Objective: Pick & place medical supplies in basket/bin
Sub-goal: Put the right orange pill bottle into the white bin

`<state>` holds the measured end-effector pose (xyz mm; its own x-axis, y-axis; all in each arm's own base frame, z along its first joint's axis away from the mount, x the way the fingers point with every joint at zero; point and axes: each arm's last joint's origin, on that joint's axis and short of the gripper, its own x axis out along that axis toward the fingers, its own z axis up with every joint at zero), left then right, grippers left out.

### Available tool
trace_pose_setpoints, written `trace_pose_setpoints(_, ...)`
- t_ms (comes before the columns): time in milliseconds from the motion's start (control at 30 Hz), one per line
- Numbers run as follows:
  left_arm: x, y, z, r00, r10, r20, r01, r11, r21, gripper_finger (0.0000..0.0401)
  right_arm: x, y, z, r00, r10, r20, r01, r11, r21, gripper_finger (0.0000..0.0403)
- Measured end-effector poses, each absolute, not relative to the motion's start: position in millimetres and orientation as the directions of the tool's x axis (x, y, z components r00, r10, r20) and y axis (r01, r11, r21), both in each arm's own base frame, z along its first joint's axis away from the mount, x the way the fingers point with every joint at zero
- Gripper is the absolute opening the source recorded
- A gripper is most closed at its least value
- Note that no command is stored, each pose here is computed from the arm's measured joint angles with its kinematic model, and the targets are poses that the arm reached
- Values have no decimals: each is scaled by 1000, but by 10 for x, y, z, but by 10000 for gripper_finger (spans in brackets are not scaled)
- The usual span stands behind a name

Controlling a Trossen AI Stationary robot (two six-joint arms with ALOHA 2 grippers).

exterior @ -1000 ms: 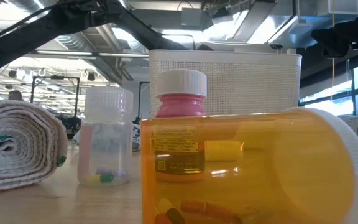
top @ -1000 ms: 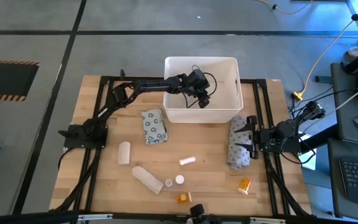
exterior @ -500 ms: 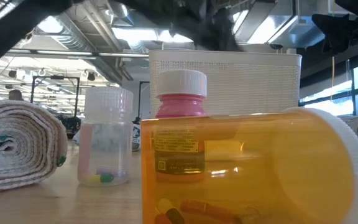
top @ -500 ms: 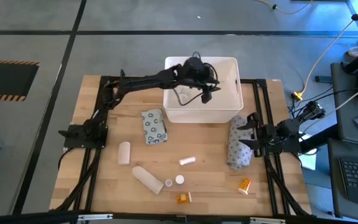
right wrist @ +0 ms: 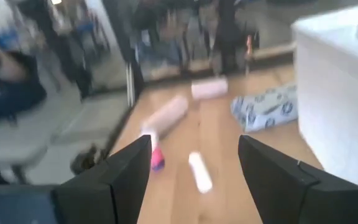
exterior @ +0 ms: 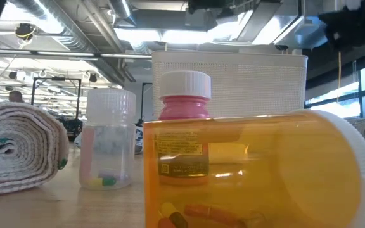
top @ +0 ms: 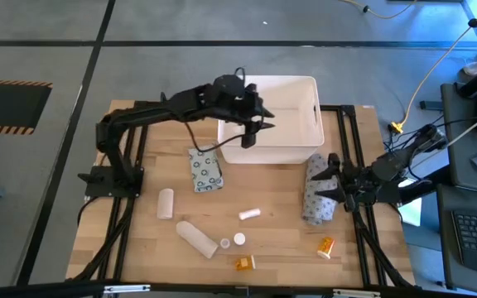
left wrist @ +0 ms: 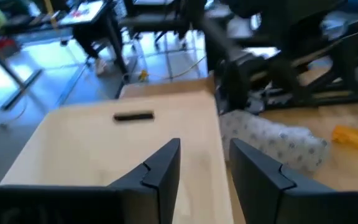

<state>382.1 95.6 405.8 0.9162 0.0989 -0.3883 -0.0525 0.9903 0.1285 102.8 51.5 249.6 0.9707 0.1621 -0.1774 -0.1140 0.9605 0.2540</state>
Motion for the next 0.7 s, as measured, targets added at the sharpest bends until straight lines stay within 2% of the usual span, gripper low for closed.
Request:
trace_pose_setpoints(200, 3443, 845, 3842, 920, 123, -372, -95, 991, 94, 123, 1455, 818, 2856, 838, 202, -507, -136, 977, 165, 243)
trace_pose_setpoints(367, 3070, 721, 3479, 907, 174, -383, -158, 985, 72, 120, 1749, 1135, 2959, 537, 292, -791, -216, 955, 205, 243)
trace_pose_setpoints(500, 2779, 626, 3238, 869, 249, -428, -259, 965, 37, 120, 1895, 1434, 2964, 285, 429, -857, -146, 903, 404, 243)
trace_pose_setpoints(567, 2652, 575, 3155, 856, 272, -439, -294, 956, 18, 120, 1950, 1587, 2950, 226, 466, -855, -127, 885, 449, 243)
trace_pose_setpoints(700, 2486, 485, 3042, 851, 275, -447, -310, 951, -6, 120, 1984, 1824, 2823, 152, 450, -880, -116, 892, 436, 243)
